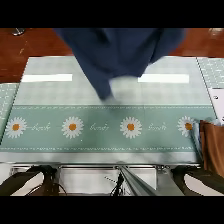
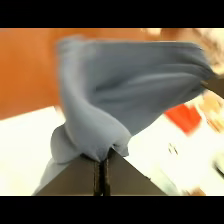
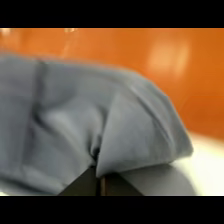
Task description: Fold the shirts.
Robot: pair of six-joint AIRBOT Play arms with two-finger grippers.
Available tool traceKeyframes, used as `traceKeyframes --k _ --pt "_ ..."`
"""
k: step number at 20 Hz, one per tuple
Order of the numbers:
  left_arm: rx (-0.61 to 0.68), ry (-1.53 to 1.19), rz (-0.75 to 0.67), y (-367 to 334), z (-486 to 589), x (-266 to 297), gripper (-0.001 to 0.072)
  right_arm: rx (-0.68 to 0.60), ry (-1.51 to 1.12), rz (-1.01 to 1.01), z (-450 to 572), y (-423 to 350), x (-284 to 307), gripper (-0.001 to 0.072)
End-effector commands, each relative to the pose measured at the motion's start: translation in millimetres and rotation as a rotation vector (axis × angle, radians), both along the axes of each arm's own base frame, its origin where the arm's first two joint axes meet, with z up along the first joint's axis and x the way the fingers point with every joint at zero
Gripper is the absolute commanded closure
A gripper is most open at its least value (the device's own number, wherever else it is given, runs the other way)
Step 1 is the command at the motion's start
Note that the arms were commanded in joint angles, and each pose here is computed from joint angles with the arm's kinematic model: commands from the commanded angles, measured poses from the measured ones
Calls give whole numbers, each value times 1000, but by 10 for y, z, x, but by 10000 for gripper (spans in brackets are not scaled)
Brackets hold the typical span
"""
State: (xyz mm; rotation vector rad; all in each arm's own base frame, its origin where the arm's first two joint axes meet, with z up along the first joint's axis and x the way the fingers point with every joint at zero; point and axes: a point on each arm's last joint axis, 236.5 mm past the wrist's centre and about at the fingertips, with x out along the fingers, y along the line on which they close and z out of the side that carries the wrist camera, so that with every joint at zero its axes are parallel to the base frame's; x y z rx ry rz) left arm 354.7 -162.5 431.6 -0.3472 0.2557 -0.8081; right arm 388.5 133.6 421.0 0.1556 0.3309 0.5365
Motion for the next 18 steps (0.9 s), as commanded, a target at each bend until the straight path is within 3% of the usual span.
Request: traceKeyframes --k 1,4,7,12,15,18 --pt "97 -277 140 249 935 -827 686 -111 -300 -103 972 -332 -1073 696" --pt "211 -388 367 580 1133 -1363 687 -168 -394 -215 1109 -607 -1794 695" --pt "269 -464 496 744 1236 -1877 687 -175 -417 -262 1073 -722 -2239 695" --pt "308 -206 366 533 584 -2044 686 -200 -271 -231 682 -692 -2371 695" --pt "337 75 208 398 -210 -1797 686 -217 -134 -216 264 -683 -2061 695" --pt "300 350 166 474 -1114 -1316 686 -234 77 -198 -518 -676 -1548 695"
